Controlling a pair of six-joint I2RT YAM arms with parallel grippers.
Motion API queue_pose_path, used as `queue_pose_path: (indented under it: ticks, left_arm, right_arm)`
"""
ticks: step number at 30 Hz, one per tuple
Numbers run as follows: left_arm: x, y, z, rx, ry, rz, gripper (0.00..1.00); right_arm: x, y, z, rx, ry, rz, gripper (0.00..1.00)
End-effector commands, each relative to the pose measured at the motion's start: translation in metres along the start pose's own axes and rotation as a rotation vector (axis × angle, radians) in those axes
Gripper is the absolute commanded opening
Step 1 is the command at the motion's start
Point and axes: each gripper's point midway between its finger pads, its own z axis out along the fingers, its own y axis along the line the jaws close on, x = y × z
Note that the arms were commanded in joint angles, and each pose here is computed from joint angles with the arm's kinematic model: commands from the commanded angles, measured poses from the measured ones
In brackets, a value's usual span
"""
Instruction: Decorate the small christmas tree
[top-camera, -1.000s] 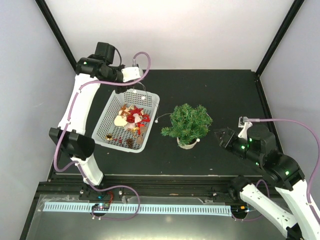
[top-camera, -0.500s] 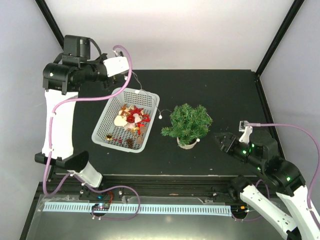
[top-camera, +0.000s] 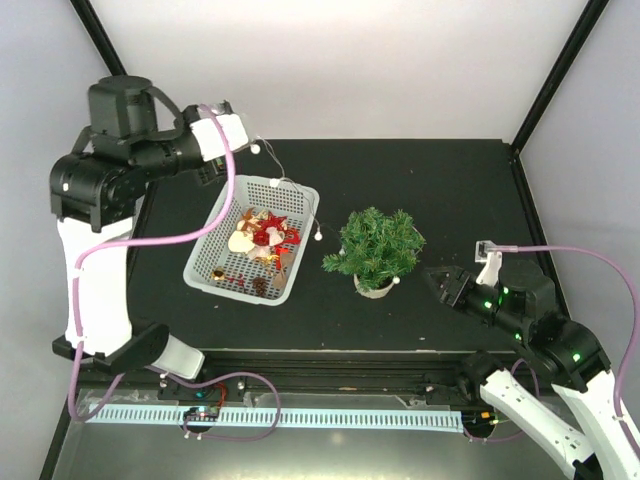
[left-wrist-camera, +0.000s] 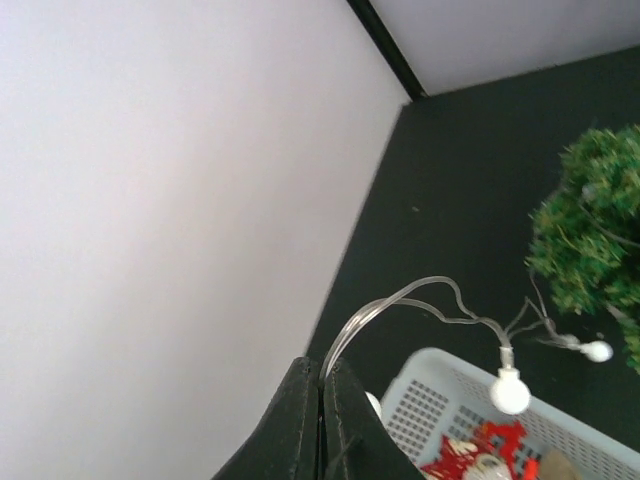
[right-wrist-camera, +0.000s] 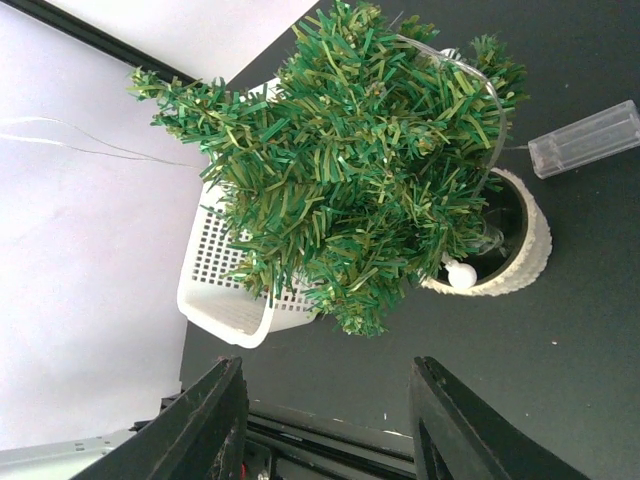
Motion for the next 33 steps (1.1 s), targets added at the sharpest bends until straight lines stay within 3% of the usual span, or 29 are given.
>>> queue_pose_path:
  ticks: [1,8,19,33]
  left_arm:
    - [-0.047,0.021,-0.046,-0.181,-0.127,0.055,0.02]
    - [-0.069,0.02,-0.071,-0.249,-0.182,0.105,0.02]
    - [-0.134,0.001,-0.135,-0.314,-0.452,0.209,0.02]
    - [-0.161,-0.014,-0.167,-0.292,-0.605,0.232,0.02]
  right_arm:
    - [-0.001,0.006,0.0,-0.036,-0.003,-0.019,0.46]
    - [0.002,0.002,0.0,-0.034,-0.001,-0.016,0.46]
    - [0.007,-0.002,0.003,-0.027,0.018,-0.019,0.46]
    - [0.014,-0.011,0.005,-0.001,0.037,-0.01,0.46]
